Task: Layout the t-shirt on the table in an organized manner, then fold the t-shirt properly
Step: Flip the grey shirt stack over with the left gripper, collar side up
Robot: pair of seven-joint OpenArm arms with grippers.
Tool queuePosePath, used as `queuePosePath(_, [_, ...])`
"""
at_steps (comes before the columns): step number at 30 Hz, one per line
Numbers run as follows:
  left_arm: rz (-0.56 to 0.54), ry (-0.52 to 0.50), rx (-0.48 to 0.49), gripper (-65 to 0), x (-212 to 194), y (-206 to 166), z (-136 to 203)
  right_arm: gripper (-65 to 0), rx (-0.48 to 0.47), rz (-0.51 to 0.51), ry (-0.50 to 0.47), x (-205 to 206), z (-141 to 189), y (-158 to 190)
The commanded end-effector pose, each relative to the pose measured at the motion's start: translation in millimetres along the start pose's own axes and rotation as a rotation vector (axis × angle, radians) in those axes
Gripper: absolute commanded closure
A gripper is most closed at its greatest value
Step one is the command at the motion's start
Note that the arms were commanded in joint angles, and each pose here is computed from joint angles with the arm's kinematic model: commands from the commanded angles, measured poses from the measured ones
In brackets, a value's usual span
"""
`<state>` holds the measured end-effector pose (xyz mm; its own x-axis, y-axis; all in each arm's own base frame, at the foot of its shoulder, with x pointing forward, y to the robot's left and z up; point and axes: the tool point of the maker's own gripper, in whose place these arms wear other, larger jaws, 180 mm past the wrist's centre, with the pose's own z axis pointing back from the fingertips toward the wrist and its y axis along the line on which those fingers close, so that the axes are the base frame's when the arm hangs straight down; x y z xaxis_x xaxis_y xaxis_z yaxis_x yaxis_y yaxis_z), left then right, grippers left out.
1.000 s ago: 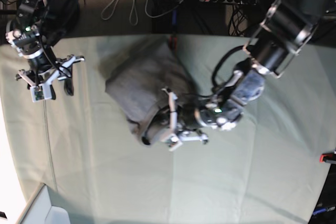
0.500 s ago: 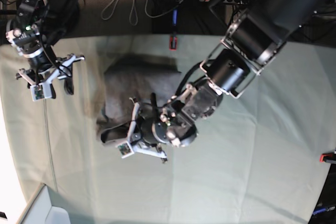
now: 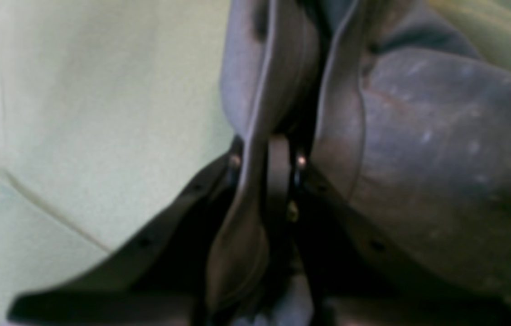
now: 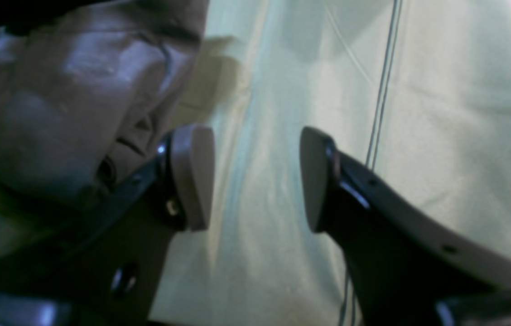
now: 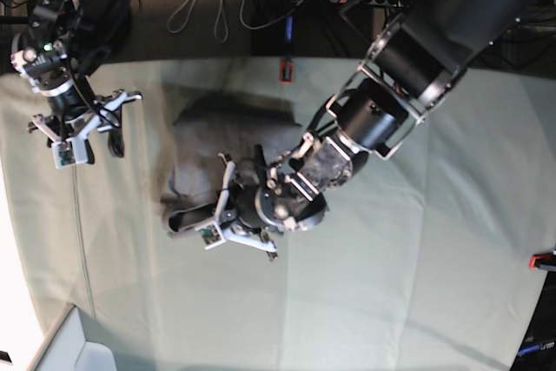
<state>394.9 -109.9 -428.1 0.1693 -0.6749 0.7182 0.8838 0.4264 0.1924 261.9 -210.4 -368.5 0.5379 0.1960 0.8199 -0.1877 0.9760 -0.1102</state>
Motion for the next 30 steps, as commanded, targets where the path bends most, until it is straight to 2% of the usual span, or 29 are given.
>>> queuePosePath(1, [-0.016, -0.065, 0.030, -0.1, 29, 17, 3, -30.6, 0.003, 0.014, -0.048, 14, 1, -2])
queuePosePath(22, [-0.011, -0.054, 0.052, -0.4, 28, 23, 3, -30.6, 0.003, 0.015, -0.043, 12, 2, -2])
queuePosePath(24, [-0.005, -0.052, 0.080, -3.9, 28, 28, 3, -30.6, 0.003, 0.016, -0.045, 12, 2, -2])
queuePosePath(30, [0.003, -0.068, 0.140, -24.3, 32, 40, 6, -30.6, 0.003, 0.016, -0.046, 13, 2, -2])
